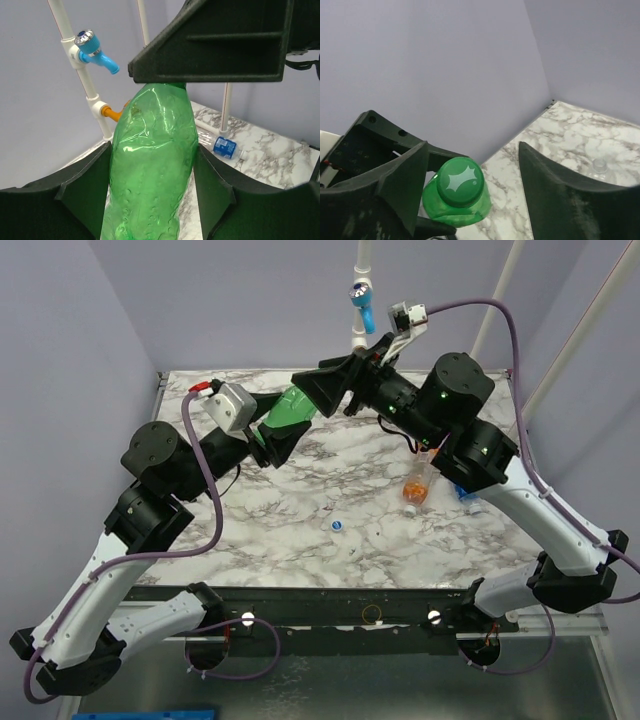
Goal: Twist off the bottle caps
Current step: Unscrew the bottle cap from the plastic bottle.
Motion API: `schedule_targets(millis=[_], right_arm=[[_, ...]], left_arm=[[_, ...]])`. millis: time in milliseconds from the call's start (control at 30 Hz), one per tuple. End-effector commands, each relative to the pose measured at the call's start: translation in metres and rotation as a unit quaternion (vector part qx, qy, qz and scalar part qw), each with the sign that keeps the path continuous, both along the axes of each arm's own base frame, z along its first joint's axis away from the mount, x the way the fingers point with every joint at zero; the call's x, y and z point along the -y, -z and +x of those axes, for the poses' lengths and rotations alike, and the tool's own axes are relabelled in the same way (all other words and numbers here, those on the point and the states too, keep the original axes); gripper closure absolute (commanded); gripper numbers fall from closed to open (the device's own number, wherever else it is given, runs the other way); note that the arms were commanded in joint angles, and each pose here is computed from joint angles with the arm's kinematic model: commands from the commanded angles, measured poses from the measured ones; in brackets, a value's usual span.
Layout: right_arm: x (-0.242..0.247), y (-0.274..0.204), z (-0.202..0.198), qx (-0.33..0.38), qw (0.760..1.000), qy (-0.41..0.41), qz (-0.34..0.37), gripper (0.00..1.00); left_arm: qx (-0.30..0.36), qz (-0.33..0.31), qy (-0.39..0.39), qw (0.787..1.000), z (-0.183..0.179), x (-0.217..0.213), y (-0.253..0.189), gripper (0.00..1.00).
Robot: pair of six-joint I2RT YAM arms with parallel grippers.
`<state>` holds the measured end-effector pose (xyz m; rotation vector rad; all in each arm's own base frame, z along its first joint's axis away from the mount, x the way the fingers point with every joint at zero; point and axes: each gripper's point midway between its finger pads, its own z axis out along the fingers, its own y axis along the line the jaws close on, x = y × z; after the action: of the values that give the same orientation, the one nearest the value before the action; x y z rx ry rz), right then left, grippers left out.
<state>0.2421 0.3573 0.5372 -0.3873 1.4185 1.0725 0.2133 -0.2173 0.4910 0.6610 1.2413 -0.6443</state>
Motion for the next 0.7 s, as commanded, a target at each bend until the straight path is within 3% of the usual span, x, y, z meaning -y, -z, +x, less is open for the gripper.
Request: schedule_targets(millis=[0, 167, 200, 300, 333, 567, 667], right_arm=[[-0.015, -0.014, 0.003, 0.016, 0.999, -0.012, 0.039, 0.37], [-0.028, -0.011, 0.005, 0.009, 0.999, -0.025, 0.04, 0.84], [-0.029, -0.01, 0.006, 0.007, 0.999, -0.026, 0.039, 0.88], [-0.033, -0.009, 0.0, 0.018, 0.998, -0.046, 0.025, 0.99], [-0.034, -0.009, -0.001, 0.023, 0.998, -0.05, 0.018, 0.99], [-0.045, 0.0, -0.011, 0.06, 0.993, -0.095, -0.046, 0.99], [-0.044, 0.003, -0.015, 0.063, 0.992, -0.101, -0.051, 1.0]], left_arm=[[-0.006, -0.033, 0.014, 0.999, -0.008, -0.001, -0.007, 1.0], [-0.009, -0.032, 0.012, 0.999, -0.007, -0.001, 0.0, 0.99], [-0.012, -0.031, 0.008, 0.999, -0.004, -0.001, 0.003, 0.86], [-0.051, -0.053, 0.004, 0.997, 0.0, 0.001, 0.012, 0.17], [-0.063, -0.056, 0.005, 0.996, 0.0, 0.003, 0.016, 0.06], [-0.121, -0.02, 0.047, 0.991, -0.008, 0.018, 0.044, 0.04], [-0.126, -0.008, 0.067, 0.99, -0.012, 0.022, 0.051, 0.14]])
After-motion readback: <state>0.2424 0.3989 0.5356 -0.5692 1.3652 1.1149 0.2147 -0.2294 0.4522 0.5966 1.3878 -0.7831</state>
